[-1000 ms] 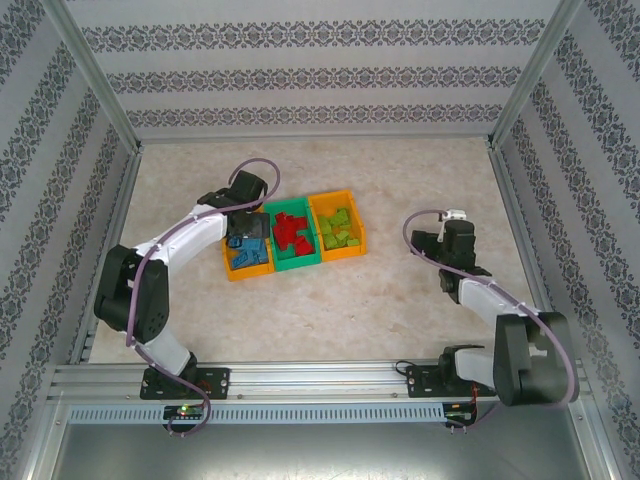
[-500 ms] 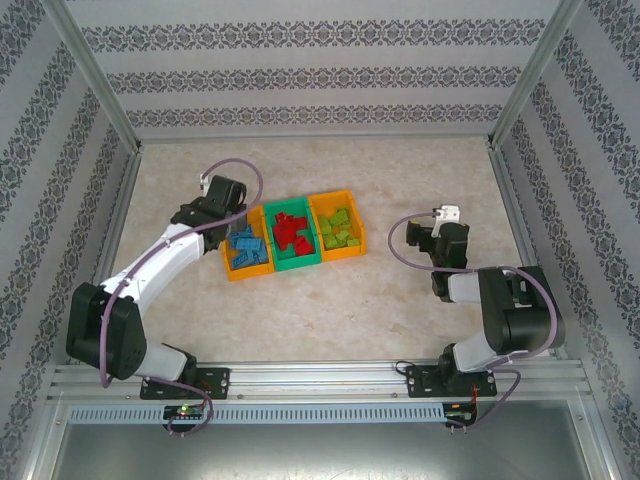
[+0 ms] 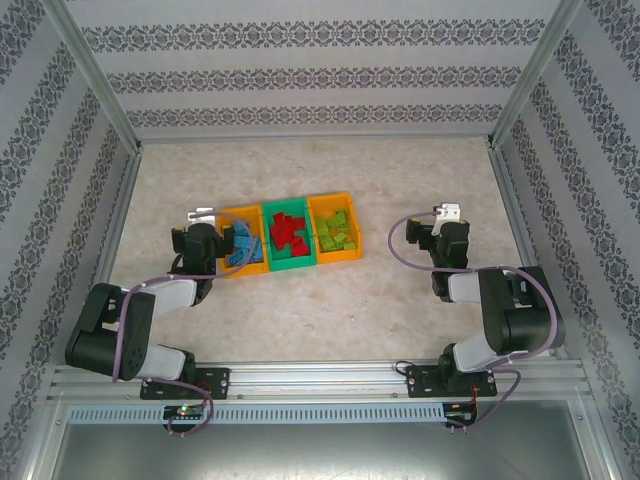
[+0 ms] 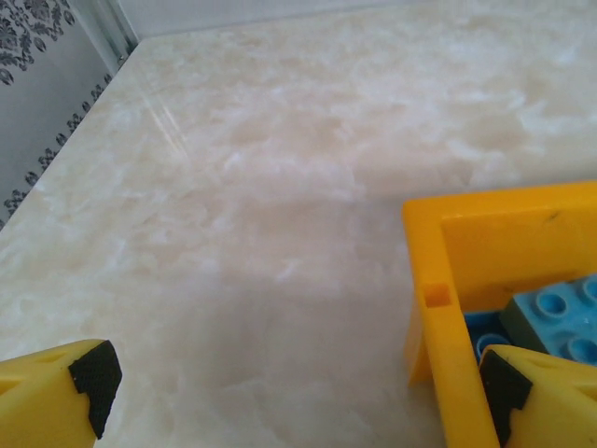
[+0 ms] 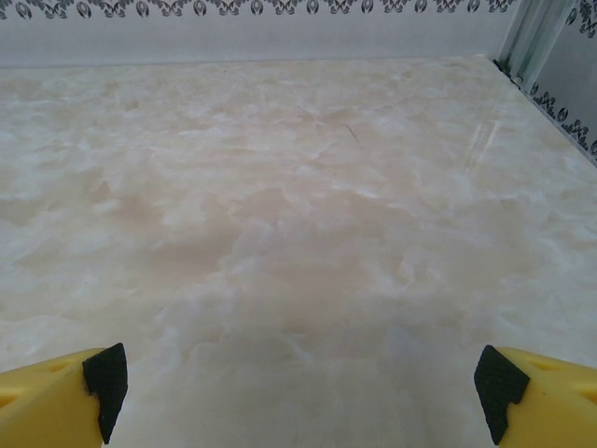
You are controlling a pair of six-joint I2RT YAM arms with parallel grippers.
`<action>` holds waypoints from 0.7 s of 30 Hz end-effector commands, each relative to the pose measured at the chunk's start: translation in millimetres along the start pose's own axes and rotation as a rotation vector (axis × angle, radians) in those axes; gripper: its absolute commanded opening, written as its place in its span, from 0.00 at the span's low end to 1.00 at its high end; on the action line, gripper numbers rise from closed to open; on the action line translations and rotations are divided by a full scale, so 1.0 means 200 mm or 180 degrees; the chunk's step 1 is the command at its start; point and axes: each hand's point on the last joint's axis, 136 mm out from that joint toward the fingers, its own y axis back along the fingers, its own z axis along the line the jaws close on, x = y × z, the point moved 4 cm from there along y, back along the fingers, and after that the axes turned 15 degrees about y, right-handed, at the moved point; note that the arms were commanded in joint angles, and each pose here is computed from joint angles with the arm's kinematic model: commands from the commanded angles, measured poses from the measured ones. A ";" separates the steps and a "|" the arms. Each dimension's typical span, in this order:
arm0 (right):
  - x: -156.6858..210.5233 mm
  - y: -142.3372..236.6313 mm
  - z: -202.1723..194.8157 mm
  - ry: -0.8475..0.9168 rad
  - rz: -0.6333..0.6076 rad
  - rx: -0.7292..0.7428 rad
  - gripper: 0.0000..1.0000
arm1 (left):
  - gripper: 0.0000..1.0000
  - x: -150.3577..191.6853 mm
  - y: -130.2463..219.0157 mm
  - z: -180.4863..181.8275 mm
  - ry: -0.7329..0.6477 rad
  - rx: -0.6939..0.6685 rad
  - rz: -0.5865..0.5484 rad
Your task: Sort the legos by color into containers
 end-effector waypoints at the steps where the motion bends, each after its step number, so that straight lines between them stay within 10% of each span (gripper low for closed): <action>1: -0.07 0.00 -0.01 0.0015 -0.0168 -0.0004 0.98 | 0.99 -0.04 -0.05 0.02 0.0165 0.0187 -0.0325; 21: -0.07 -0.01 -0.01 0.0021 -0.0153 -0.0009 0.98 | 0.99 0.01 -0.12 0.02 0.0189 0.0320 -0.0150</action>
